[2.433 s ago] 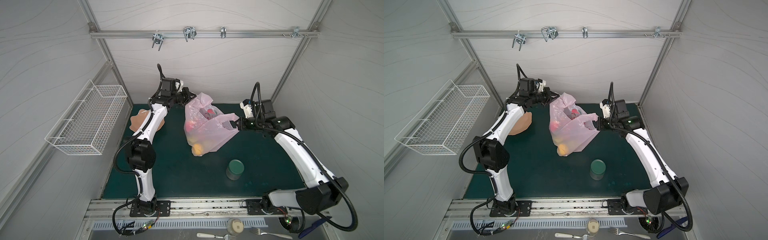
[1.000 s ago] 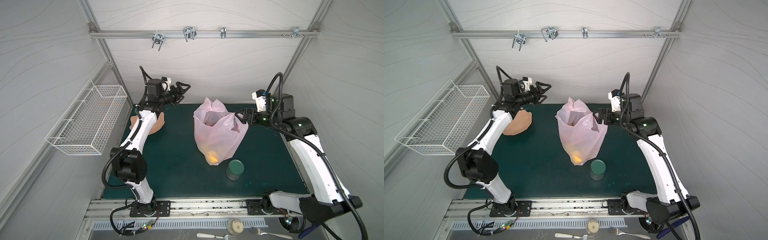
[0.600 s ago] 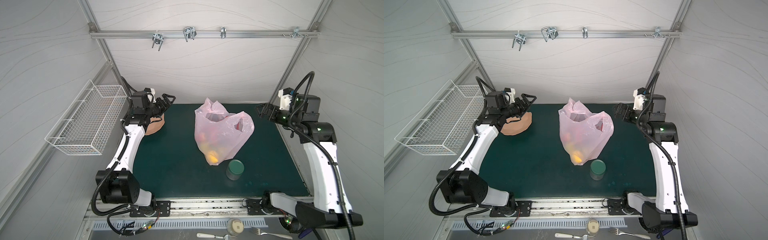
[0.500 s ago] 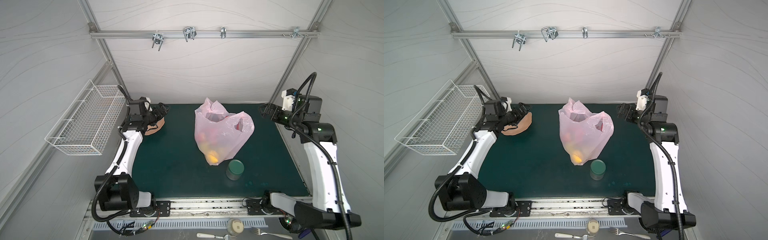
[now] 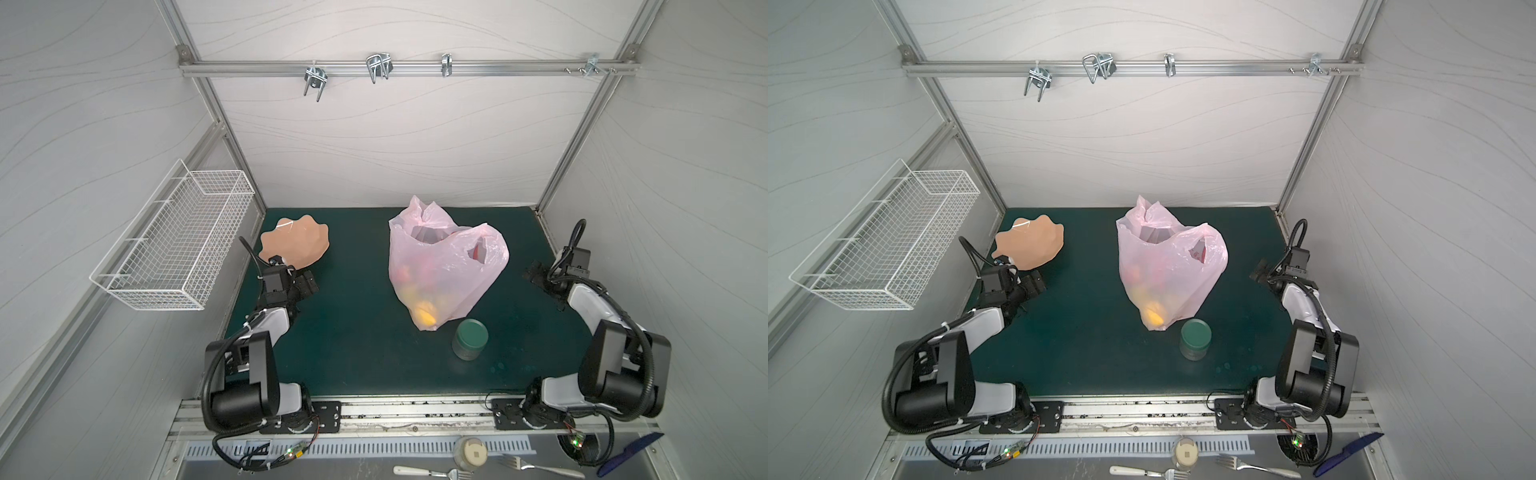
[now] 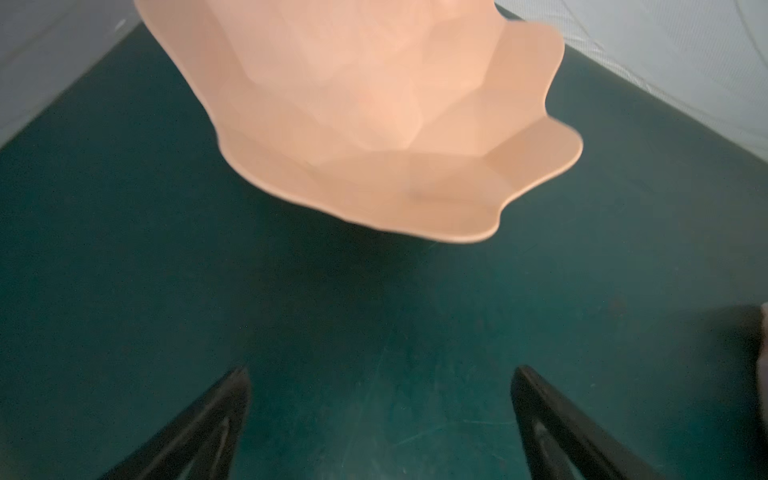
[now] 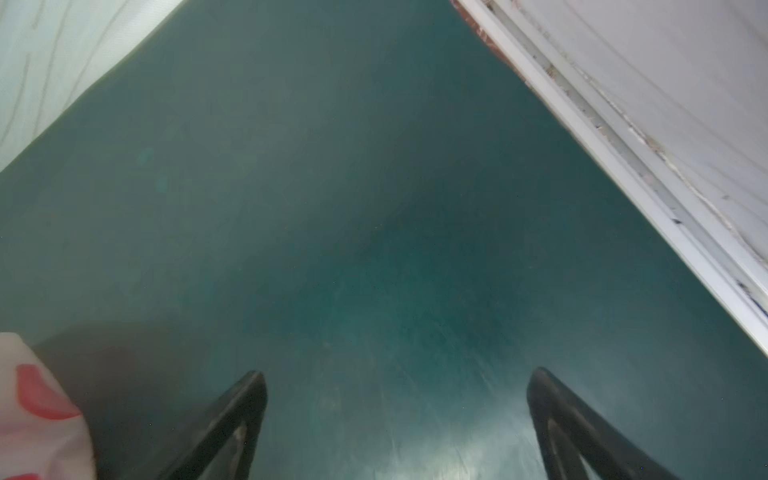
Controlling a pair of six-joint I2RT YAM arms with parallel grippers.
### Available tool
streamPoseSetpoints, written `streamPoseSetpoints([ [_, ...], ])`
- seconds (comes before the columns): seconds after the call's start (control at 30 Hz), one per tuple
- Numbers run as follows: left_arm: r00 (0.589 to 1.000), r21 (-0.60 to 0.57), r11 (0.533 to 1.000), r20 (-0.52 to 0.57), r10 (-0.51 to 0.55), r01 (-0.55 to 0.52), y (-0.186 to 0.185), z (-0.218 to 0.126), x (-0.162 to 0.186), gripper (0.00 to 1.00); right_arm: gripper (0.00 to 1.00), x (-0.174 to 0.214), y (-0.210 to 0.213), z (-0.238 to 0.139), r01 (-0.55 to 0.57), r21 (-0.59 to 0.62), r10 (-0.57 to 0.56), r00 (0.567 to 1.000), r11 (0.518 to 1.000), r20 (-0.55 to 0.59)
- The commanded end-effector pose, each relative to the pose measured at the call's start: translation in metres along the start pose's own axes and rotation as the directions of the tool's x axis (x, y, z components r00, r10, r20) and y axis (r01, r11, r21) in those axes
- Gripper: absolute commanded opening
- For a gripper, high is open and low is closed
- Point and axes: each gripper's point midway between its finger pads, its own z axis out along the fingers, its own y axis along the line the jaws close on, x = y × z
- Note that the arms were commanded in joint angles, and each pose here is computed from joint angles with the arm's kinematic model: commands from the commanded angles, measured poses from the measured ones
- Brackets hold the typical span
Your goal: Place the fruits into the plastic bag
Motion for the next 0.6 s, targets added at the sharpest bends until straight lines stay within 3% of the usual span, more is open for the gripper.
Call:
streamPoseSetpoints([
  [0.0, 0.94, 0.114, 0.98, 0.321, 0.118, -0.162, -0.039, -0.004, -0.051, 1.0, 0.99, -0.053, 0.032, -0.012, 0.148, -0.049, -0.117, 0.912, 0.988, 0.392],
  [0.1, 0.927, 0.135, 0.953, 0.302, 0.222, -0.272, -0.059, 0.007, -0.034, 1.0, 0.99, -0.042, 0.053, -0.01, 0.239, -0.072, -0.19, 0.892, 0.968, 0.411],
  [0.13, 0.92, 0.138, 0.948, 0.313, 0.234, -0.288, -0.062, 0.011, -0.032, 1.0, 0.99, -0.041, 0.062, -0.011, 0.276, -0.084, -0.213, 0.871, 0.957, 0.442],
  [0.2, 0.922, 0.146, 0.944, 0.305, 0.24, -0.294, -0.064, 0.008, -0.032, 1.0, 0.99, -0.032, 0.082, -0.014, 0.329, -0.161, -0.235, 0.873, 0.93, 0.428],
  [0.33, 0.92, 0.157, 0.941, 0.307, 0.243, -0.301, -0.067, 0.01, -0.032, 1.0, 0.99, -0.012, 0.097, -0.023, 0.436, -0.088, -0.356, 0.822, 0.896, 0.443],
  [0.53, 0.924, 0.162, 0.938, 0.287, 0.252, -0.306, -0.067, 0.012, -0.03, 1.0, 0.99, 0.02, 0.079, -0.009, 0.368, -0.089, -0.307, 0.866, 0.926, 0.395],
  [0.57, 0.924, 0.161, 0.938, 0.287, 0.252, -0.306, -0.067, 0.012, -0.03, 1.0, 0.99, 0.019, 0.079, -0.007, 0.374, -0.073, -0.315, 0.858, 0.924, 0.406],
])
